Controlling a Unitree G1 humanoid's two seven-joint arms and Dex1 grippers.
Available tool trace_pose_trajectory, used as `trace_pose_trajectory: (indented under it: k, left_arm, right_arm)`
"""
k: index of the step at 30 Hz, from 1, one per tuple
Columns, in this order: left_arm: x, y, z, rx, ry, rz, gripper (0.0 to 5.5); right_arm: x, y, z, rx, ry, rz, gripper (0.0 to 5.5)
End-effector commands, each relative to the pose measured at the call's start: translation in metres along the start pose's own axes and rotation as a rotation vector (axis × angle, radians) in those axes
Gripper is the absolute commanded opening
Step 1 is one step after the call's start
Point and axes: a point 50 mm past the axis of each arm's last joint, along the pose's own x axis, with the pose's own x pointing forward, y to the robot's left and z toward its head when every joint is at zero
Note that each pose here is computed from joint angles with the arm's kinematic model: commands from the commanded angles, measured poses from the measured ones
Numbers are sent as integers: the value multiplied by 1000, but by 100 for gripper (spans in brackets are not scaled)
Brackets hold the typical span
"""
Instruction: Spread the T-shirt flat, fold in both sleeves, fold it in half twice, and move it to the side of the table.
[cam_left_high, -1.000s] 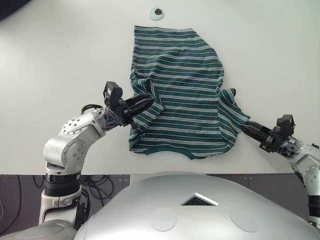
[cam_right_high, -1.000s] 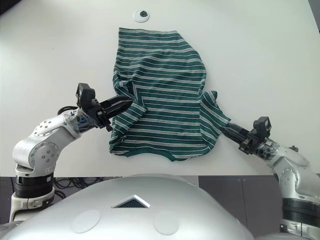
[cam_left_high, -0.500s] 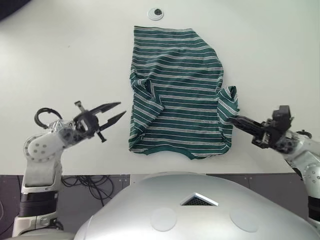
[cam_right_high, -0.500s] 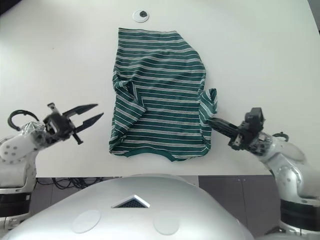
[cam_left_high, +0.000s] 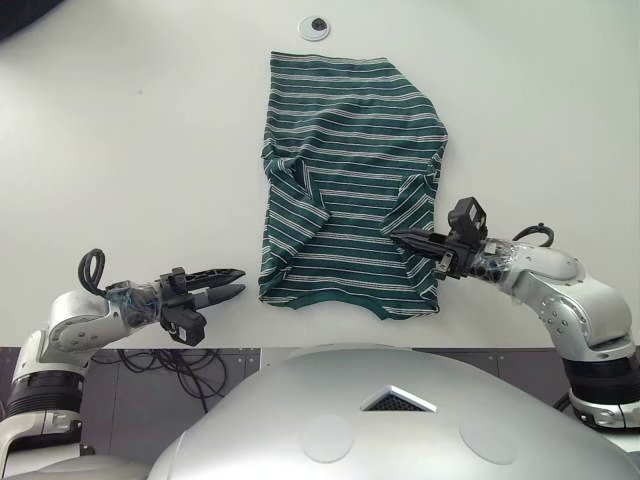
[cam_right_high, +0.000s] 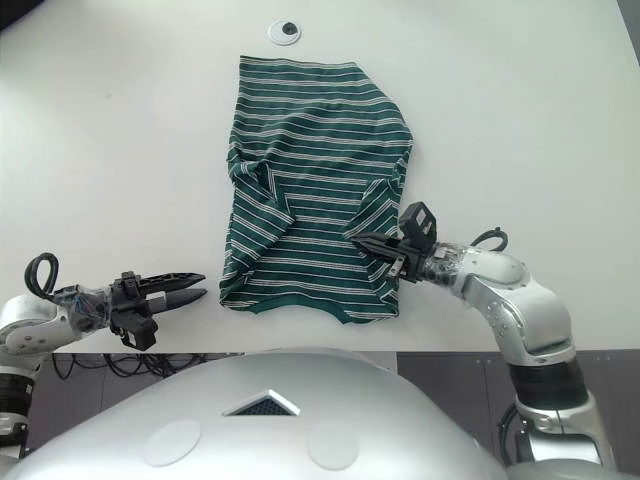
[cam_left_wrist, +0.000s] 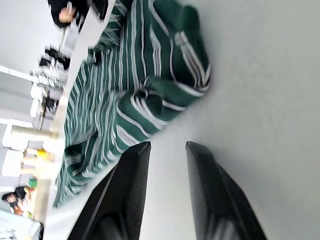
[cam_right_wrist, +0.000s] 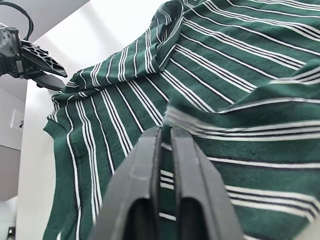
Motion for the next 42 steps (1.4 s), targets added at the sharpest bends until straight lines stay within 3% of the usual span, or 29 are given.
trace_pose_trajectory:
  k: [1, 6, 11, 13, 17, 24, 28, 33, 36, 39, 42]
  left_arm:
    - [21, -2, 8, 70, -59, -73, 126]
    - [48, 10, 14, 130, -127, -32, 126]
    - [50, 2, 17, 116, -154, -42, 126]
    - [48, 0, 16, 116, -148, -52, 101]
    - [42, -4, 16, 133, -141, -74, 40]
    - [42, 1, 21, 79, -150, -71, 2]
    - [38, 9, 32, -173, -169, -44, 2]
    - [34, 12, 33, -210, -164, -76, 2]
    - [31, 11, 34, -219, -161, -77, 0]
    - [29, 15, 33, -243, -153, -84, 0]
    - [24, 12, 34, -376, -142, -132, 0]
  right_arm:
    - [-11, 2, 9, -18, -29, 8, 106]
    - [-53, -1, 7, -42, -25, -13, 106]
    - [-93, -11, -4, -355, 42, -61, 106]
    - [-102, -10, -18, -481, 127, -36, 108]
    - [-99, 1, -56, -864, 314, 93, 108]
    - [-76, 17, -66, -1147, 156, 164, 108]
    - [-66, 17, -66, -1193, 86, 151, 108]
    - [-59, 21, -74, -1199, 84, 191, 108]
    - [-61, 23, -79, -1179, 123, 237, 54]
    - [-66, 26, -83, -1086, 161, 272, 6]
    - [-73, 35, -81, -858, 181, 316, 2]
